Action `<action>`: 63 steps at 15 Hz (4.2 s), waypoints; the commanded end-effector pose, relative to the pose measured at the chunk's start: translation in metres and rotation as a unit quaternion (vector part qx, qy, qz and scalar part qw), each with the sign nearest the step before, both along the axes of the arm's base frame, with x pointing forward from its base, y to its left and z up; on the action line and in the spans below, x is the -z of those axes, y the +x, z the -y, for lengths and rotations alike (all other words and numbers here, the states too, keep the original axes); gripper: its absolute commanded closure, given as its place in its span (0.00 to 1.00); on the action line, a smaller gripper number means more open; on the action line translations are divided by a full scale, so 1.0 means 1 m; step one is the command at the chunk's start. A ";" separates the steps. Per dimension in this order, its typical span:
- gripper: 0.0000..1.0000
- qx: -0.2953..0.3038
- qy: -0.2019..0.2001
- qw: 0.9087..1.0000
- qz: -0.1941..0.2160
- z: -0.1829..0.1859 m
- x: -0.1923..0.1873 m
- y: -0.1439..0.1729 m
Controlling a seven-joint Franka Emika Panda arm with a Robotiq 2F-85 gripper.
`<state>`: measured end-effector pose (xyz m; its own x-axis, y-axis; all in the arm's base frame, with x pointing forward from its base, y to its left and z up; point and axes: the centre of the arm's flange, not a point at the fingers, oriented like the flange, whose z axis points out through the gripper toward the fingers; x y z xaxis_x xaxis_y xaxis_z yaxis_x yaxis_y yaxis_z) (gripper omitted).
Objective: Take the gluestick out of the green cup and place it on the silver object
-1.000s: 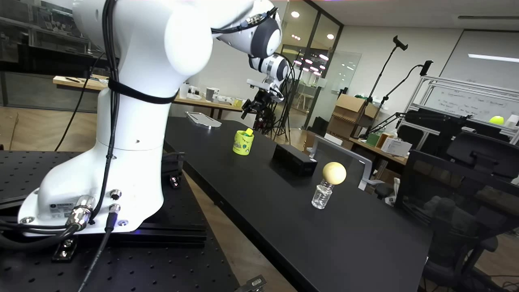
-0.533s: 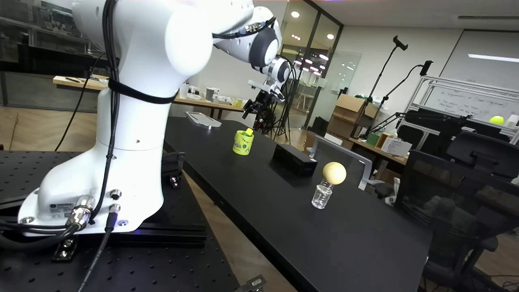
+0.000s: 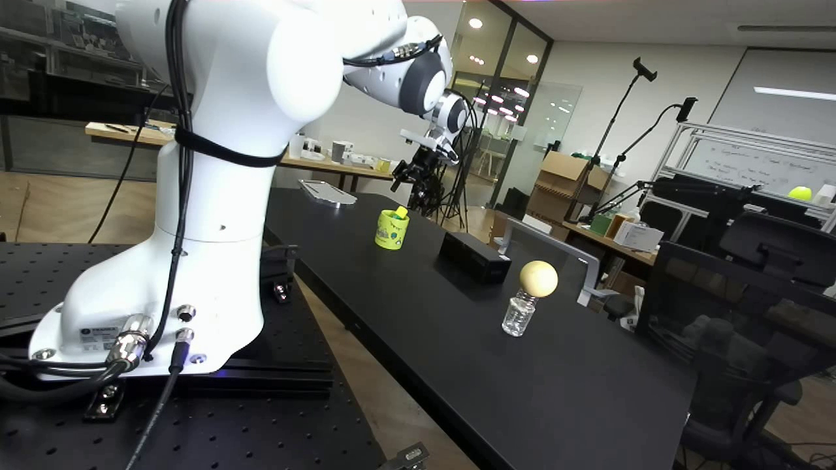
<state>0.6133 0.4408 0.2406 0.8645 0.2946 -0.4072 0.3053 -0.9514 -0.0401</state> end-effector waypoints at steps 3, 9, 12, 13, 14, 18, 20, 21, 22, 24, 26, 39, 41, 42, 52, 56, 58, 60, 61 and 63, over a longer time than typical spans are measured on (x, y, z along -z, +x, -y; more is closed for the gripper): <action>0.00 0.002 -0.001 1.000 0.001 0.003 0.002 -0.002; 0.00 0.012 -0.012 1.000 0.001 0.016 0.008 -0.004; 0.00 0.015 -0.015 1.000 0.002 0.022 0.013 -0.001; 0.00 0.016 -0.015 1.000 0.002 0.024 0.015 0.000; 0.00 0.017 -0.015 1.000 0.002 0.025 0.017 0.000; 0.00 0.017 -0.018 1.000 -0.005 0.027 0.027 0.000; 0.00 0.016 -0.020 1.000 -0.011 0.027 0.030 -0.002; 0.25 0.016 -0.022 1.000 -0.012 0.028 0.032 -0.003; 0.26 0.015 -0.023 1.000 -0.014 0.028 0.033 -0.004; 0.40 0.014 -0.023 0.999 -0.017 0.028 0.034 -0.005; 0.55 0.014 -0.021 0.999 -0.024 0.029 0.036 -0.004; 0.92 -0.001 -0.018 1.000 -0.003 0.026 -0.018 -0.028; 0.92 -0.006 -0.016 1.000 0.004 0.021 -0.034 -0.035; 0.92 -0.009 -0.017 1.000 0.007 0.019 -0.043 -0.038; 0.92 -0.051 0.005 0.991 0.124 -0.006 -0.098 -0.069; 0.92 -0.053 0.079 0.972 0.216 -0.028 -0.098 -0.064; 0.92 -0.062 0.102 0.962 0.246 -0.039 -0.096 -0.064; 0.92 -0.077 0.111 0.957 0.258 -0.049 -0.092 -0.066; 0.92 -0.082 0.108 0.960 0.246 -0.053 -0.090 -0.069; 0.67 -0.077 0.111 0.962 0.239 -0.062 -0.080 -0.055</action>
